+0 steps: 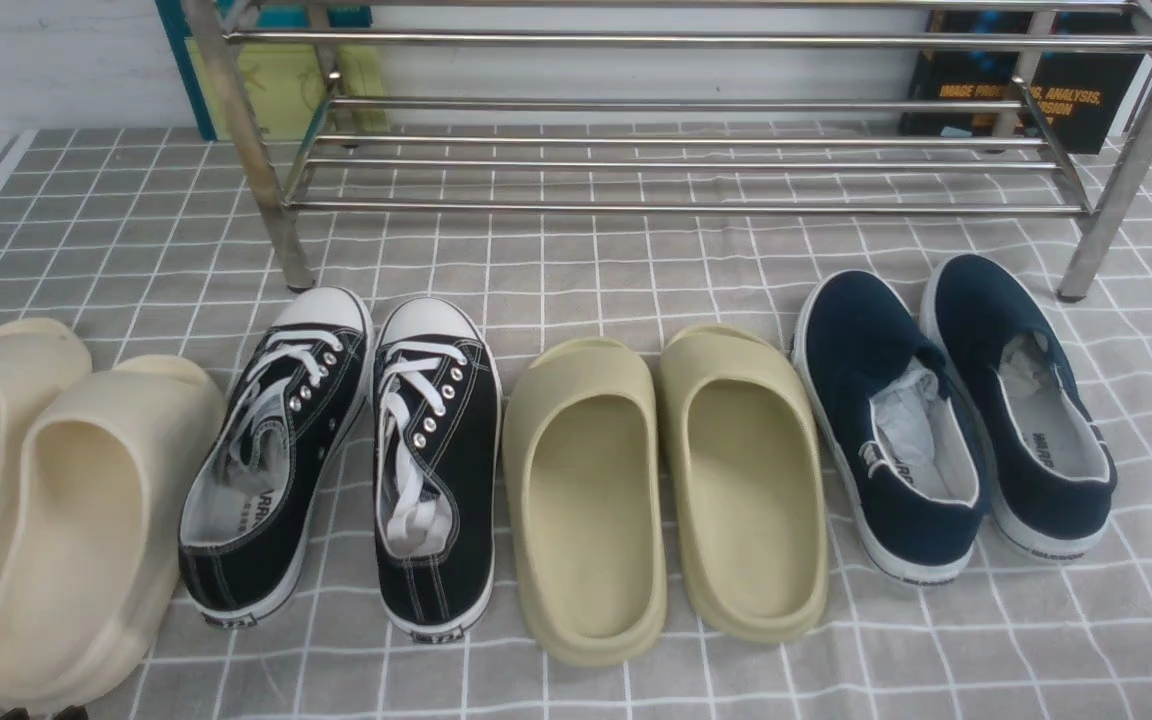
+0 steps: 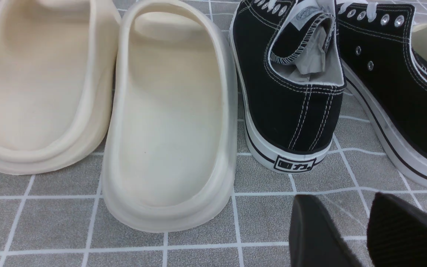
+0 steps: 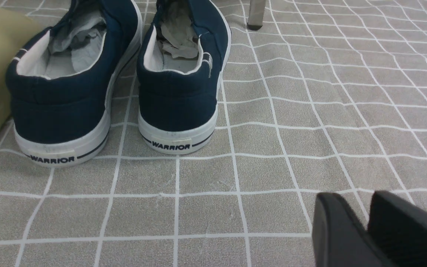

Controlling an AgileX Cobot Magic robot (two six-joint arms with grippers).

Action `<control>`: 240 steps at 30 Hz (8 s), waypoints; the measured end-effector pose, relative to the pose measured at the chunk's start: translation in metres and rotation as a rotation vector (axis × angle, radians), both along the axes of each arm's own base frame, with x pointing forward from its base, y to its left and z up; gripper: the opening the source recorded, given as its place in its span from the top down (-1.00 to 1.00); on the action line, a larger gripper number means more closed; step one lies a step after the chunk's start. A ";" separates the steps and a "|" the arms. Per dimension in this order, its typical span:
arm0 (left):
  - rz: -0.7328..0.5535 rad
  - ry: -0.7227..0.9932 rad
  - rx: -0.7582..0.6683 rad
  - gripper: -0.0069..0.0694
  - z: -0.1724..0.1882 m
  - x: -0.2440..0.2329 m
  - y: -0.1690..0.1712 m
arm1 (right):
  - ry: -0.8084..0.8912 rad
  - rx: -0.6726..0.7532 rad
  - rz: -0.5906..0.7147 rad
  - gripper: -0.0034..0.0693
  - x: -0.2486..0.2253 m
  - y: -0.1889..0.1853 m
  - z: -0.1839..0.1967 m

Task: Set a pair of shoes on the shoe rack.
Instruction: Use the right arm to grab the shoe closest to it, then use the right arm to put a shoe into the shoe rack, then use the right arm to grab the shoe closest to it, then use the right arm to put a shoe into the shoe rack

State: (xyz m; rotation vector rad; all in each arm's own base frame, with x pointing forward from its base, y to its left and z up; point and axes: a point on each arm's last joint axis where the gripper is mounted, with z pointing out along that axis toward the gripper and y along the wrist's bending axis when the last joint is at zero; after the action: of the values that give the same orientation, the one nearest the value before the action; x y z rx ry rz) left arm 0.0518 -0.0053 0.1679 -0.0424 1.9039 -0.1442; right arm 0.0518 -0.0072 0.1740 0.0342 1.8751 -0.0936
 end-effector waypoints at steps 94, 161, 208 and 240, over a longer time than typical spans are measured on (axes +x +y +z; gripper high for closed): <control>0.000 0.000 0.000 0.19 0.000 0.000 0.000 | 0.990 -0.128 0.278 -0.56 0.287 0.160 0.057; 0.000 0.000 0.000 0.19 0.000 0.000 0.000 | 0.531 -0.076 0.226 0.44 0.457 0.161 0.094; 0.000 0.000 0.000 0.19 0.000 0.000 0.000 | 0.772 -0.014 0.181 -0.35 0.252 0.089 0.025; 0.000 0.000 0.000 0.19 0.000 0.000 0.000 | 0.584 -0.205 0.170 0.78 0.319 0.076 0.131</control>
State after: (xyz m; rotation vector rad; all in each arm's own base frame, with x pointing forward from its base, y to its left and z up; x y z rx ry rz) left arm 0.0518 -0.0053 0.1679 -0.0424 1.9039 -0.1442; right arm 0.3705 0.0685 0.3050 -0.3251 2.4309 -0.1935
